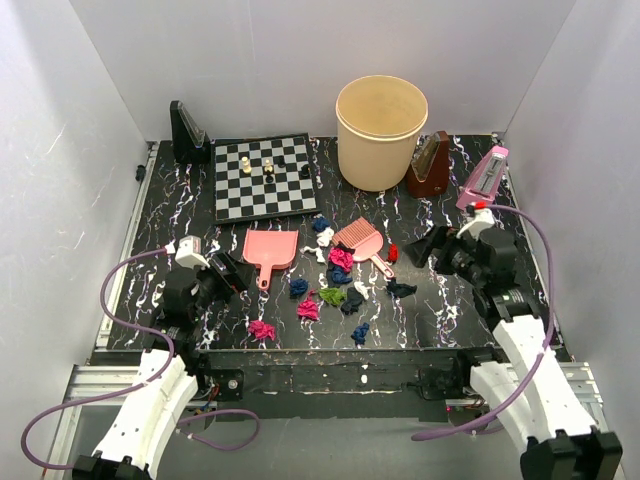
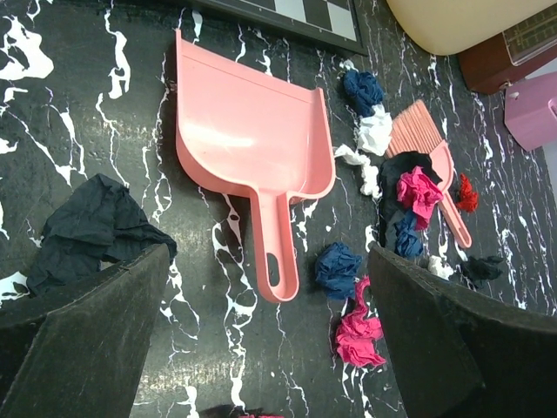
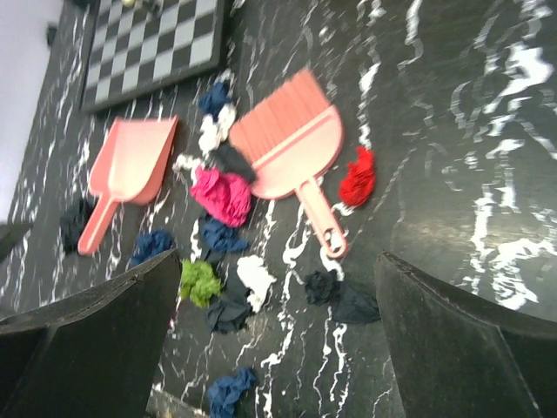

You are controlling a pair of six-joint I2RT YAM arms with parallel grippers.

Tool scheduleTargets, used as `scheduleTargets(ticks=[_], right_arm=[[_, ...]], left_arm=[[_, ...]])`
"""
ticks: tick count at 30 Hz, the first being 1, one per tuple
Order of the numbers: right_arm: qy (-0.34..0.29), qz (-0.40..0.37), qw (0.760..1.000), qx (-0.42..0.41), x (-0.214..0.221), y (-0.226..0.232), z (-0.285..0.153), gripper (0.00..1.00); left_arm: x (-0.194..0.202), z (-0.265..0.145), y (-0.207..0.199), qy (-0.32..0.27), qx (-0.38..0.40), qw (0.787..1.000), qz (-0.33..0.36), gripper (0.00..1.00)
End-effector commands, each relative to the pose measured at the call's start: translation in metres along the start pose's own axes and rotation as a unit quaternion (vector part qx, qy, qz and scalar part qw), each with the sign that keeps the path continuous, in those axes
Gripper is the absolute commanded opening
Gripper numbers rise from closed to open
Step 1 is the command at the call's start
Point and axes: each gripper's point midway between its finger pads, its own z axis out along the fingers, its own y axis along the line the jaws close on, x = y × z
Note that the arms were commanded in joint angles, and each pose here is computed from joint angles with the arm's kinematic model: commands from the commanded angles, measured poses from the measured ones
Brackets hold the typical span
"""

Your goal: Sweep away the paper scraps from the table

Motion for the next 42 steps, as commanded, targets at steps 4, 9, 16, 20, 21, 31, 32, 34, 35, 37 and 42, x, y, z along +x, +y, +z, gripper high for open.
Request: scheduleTargets(ticks=[4,9,16,20,21,31,32,34,35,37,42], right_arm=[[0.081,-0.149,0.984,-0.047,0.022,0.043,0.036,0.98],[0.165,-0.226,0.96,-0.012,0.056,0.048,0.073,0.85],[0.225,-0.243,0.942,0.055,0.075,0.027,0.109,0.68],[0.269,-0.241,0.927,0.102,0.091,0.008,0.12,0.61],[0.275,-0.24,0.924,0.111,0.094,0.004,0.122,0.6],[0.326,-0.222,0.905,0.157,0.126,-0.023,0.13,0.63],[0.332,-0.218,0.904,0.156,0.129,-0.023,0.13,0.6],[0.342,-0.21,0.903,0.155,0.134,-0.024,0.131,0.51],[0.348,-0.206,0.901,0.156,0.136,-0.025,0.131,0.46],[0.359,-0.203,0.896,0.165,0.14,-0.028,0.131,0.33],[0.326,-0.199,0.907,0.179,0.122,-0.025,0.124,0.17]], left_arm=[[-0.005,0.0,-0.006,-0.006,0.013,1.0,0.01,0.98],[-0.005,-0.001,-0.005,-0.009,0.013,1.0,0.009,0.98],[-0.005,-0.001,-0.006,-0.007,0.014,1.0,0.01,0.98],[-0.005,-0.001,-0.007,-0.006,0.016,1.0,0.01,0.98],[-0.005,-0.001,-0.007,-0.006,0.016,1.0,0.01,0.98],[-0.004,-0.001,-0.007,-0.004,0.015,1.0,0.011,0.98],[-0.004,-0.001,-0.007,-0.004,0.015,1.0,0.011,0.98],[-0.005,-0.001,-0.007,-0.005,0.015,1.0,0.011,0.98],[-0.004,-0.001,-0.006,-0.004,0.015,1.0,0.01,0.98],[-0.007,-0.001,-0.007,-0.009,0.014,1.0,0.014,0.98],[-0.018,-0.006,0.013,-0.024,-0.059,0.998,0.0,0.98]])
